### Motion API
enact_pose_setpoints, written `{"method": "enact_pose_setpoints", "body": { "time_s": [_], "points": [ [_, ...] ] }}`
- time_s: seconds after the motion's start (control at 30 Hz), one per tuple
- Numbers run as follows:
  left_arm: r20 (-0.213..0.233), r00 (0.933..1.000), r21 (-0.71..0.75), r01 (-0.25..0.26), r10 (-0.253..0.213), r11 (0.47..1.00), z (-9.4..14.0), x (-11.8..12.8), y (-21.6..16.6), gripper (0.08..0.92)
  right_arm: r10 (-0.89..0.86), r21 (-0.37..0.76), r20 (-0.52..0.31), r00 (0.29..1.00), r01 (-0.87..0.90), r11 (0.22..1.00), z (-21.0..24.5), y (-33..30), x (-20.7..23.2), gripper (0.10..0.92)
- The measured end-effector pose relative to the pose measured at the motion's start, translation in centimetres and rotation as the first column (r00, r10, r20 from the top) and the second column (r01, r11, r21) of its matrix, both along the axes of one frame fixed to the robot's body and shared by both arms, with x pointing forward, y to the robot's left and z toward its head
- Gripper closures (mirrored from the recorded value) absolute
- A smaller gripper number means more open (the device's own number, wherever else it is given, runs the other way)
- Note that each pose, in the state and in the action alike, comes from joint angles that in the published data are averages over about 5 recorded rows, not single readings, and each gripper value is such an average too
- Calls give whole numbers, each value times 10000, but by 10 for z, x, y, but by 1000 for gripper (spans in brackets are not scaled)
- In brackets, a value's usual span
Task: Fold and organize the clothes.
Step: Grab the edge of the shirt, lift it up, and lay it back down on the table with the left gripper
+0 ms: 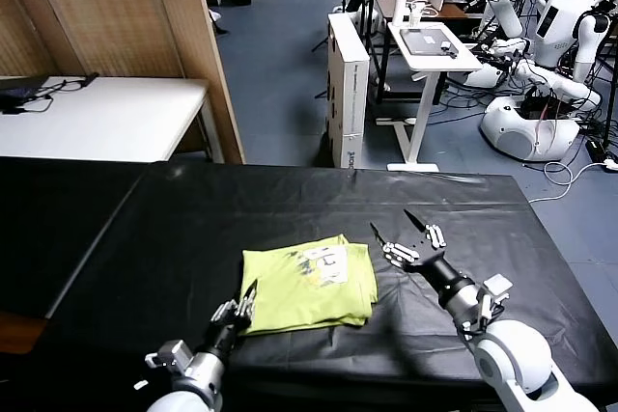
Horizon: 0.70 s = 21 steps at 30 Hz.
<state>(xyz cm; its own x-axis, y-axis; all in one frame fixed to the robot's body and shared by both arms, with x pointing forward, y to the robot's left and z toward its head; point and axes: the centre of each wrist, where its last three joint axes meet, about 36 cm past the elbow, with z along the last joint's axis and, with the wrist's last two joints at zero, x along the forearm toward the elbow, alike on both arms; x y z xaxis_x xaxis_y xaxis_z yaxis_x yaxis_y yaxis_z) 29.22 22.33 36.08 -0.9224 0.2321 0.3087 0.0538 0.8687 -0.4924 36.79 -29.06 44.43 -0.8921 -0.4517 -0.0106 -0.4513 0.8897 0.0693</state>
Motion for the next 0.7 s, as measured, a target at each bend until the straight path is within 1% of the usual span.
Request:
{"method": "enact_pose_setpoints", "body": {
  "time_s": [0.13,0.23,0.33,0.43,0.53,0.63,0.7],
  "points": [
    [39,9999,574,115,-117,9983,10,1,17,819,-130,-130,11,9999,130,9998,-2,-3,1,115],
    [193,9998,1128,68,-90,9936,20,2,41,819,-220,-176,-28,9998,220,9996,-6,-4,0,115],
    [371,9992,1766,-180,116,9841,33,2,76,819,-258,-186,-97,9996,257,9995,-10,-3,-2,115],
    [630,9971,2429,-574,433,9684,52,-1,116,819,-277,-198,-167,9995,274,9994,-14,-1,-3,115],
    [1061,9913,3315,-1094,782,9371,78,-3,154,819,-290,-187,-221,9993,286,9994,-17,0,-4,115],
    [1585,9817,4317,-1652,1057,8868,107,-4,183,819,-292,-154,-253,9993,288,9995,-19,1,-4,115],
    [1880,9751,4744,-1951,1177,8584,126,-5,192,819,-294,-155,-278,9992,289,9995,-20,2,-5,115]
  ]
}}
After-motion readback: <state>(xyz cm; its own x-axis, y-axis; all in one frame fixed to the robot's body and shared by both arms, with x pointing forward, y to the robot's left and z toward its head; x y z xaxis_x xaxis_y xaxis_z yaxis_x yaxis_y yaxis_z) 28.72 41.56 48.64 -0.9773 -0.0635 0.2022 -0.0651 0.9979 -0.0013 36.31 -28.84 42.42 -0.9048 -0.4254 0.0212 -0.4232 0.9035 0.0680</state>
